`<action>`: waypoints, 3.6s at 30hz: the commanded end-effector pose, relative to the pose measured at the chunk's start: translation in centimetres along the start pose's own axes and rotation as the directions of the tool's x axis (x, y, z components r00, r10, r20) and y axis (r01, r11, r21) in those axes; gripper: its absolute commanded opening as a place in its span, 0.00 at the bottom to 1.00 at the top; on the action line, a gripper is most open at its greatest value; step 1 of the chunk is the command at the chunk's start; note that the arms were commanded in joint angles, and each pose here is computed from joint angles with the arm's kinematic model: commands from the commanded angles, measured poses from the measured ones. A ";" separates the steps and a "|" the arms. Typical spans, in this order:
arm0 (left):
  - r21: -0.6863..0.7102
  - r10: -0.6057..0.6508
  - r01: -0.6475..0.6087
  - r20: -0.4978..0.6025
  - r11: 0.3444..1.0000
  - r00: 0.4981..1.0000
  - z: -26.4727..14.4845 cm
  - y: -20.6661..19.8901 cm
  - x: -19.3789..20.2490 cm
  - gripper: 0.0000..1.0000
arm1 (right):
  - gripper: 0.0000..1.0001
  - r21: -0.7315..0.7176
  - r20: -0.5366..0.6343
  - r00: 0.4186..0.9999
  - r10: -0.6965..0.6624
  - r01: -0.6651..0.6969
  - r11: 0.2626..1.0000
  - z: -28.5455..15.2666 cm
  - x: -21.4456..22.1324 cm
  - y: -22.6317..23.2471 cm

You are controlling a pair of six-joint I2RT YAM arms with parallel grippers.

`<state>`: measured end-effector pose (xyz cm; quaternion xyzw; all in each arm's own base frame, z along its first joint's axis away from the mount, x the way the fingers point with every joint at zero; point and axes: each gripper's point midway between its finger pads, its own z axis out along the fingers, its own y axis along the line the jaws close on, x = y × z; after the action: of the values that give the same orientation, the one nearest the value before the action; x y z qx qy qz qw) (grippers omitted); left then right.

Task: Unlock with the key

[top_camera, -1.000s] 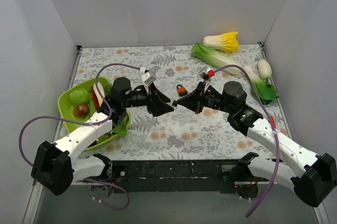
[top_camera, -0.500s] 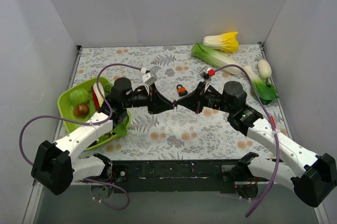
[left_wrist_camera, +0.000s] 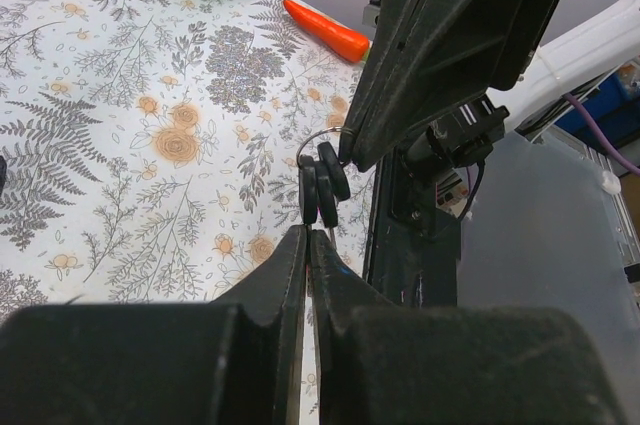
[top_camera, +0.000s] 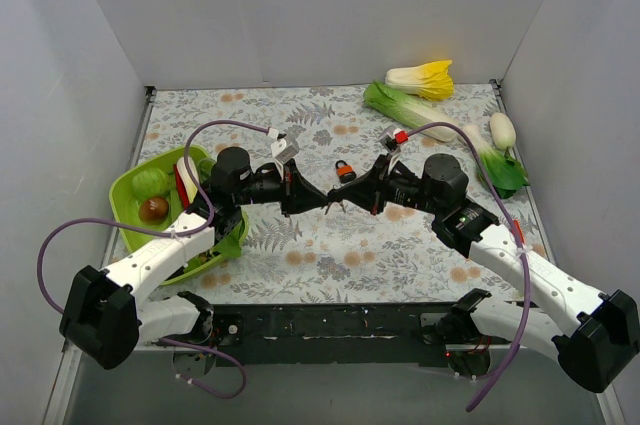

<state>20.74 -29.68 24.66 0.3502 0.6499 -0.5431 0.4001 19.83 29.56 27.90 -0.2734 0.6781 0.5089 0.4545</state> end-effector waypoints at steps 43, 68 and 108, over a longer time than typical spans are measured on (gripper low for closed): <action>0.022 0.055 -0.050 -0.379 0.998 0.924 1.2 -1.3 7.6 0.00 | 0.55 -0.273 -0.346 0.935 -0.082 -0.016 0.962 -0.9 11.6 -1.1; 0.049 0.035 -0.017 -0.401 0.999 0.915 1.3 -1.7 8.1 0.00 | 0.21 -0.302 -0.311 0.944 -0.109 0.010 0.953 -0.5 11.0 -0.8; -0.006 -0.358 0.452 0.601 0.892 0.715 -3.2 -1.6 -4.9 0.93 | 0.01 -0.220 0.364 0.918 0.159 -0.082 0.972 -2.1 -0.3 1.4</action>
<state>21.30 -27.02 26.96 0.0152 0.6484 -0.5981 0.4708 17.51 28.57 26.03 -0.2127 0.5767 0.6264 0.4795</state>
